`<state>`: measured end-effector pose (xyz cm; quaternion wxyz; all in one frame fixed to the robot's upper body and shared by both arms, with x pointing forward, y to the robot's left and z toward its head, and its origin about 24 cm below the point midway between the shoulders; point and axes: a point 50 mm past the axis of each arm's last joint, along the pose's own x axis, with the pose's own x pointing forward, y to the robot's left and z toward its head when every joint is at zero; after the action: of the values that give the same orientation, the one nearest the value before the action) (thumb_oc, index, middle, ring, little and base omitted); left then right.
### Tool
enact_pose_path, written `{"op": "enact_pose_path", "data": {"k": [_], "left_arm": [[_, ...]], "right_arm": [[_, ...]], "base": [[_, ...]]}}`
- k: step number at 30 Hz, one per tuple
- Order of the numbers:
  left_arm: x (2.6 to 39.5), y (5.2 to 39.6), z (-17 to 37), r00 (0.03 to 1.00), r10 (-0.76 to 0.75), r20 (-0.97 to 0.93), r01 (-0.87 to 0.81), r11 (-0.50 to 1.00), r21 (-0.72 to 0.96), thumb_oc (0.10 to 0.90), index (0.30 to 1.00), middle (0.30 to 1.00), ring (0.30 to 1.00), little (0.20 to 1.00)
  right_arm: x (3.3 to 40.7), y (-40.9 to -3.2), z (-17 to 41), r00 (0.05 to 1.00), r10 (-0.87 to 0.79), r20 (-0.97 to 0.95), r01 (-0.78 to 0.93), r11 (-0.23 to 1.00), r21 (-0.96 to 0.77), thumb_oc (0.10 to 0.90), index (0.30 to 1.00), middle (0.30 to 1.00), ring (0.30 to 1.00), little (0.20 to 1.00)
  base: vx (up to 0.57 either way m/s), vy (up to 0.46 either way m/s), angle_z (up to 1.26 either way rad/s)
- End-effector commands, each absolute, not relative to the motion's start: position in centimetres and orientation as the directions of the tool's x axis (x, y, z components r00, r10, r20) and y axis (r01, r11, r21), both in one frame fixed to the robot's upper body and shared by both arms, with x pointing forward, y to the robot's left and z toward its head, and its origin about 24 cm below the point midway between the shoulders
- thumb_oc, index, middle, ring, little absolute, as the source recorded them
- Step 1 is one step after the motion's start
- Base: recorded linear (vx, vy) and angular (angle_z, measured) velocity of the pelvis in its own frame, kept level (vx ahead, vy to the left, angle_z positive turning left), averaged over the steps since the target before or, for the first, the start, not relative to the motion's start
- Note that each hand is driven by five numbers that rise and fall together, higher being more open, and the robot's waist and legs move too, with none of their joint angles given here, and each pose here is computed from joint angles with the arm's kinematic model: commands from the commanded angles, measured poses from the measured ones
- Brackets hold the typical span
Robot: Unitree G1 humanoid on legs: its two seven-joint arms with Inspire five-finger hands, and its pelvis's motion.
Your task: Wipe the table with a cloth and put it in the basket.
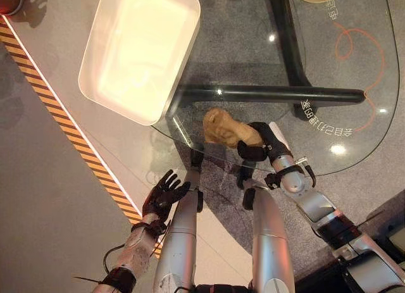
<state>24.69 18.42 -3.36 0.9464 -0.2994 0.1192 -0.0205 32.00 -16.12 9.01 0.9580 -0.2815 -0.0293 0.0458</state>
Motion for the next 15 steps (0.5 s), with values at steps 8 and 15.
{"op": "enact_pose_path", "data": {"k": [8, 15], "left_arm": [[22.1, 17.4, -0.1, 0.977, -0.19, 0.098, 0.194, 0.605, -0.772, 0.8, 0.9, 0.9, 0.9, 0.9], [21.5, 16.3, 1.3, 0.937, -0.276, 0.214, 0.324, 0.459, -0.827, 0.8, 0.9, 0.9, 0.9, 0.9]], "right_arm": [[28.5, -16.1, 14.0, 0.914, 0.173, 0.367, -0.054, 0.948, -0.312, 0.1, 0.3, 0.3, 0.3, 0.2], [26.4, -15.7, 15.1, 0.86, 0.268, 0.434, -0.233, 0.963, -0.134, 0.1, 0.3, 0.3, 0.3, 0.2]], "base": [[0.01, -0.009, -0.03], [0.01, -0.01, -0.03]]}}
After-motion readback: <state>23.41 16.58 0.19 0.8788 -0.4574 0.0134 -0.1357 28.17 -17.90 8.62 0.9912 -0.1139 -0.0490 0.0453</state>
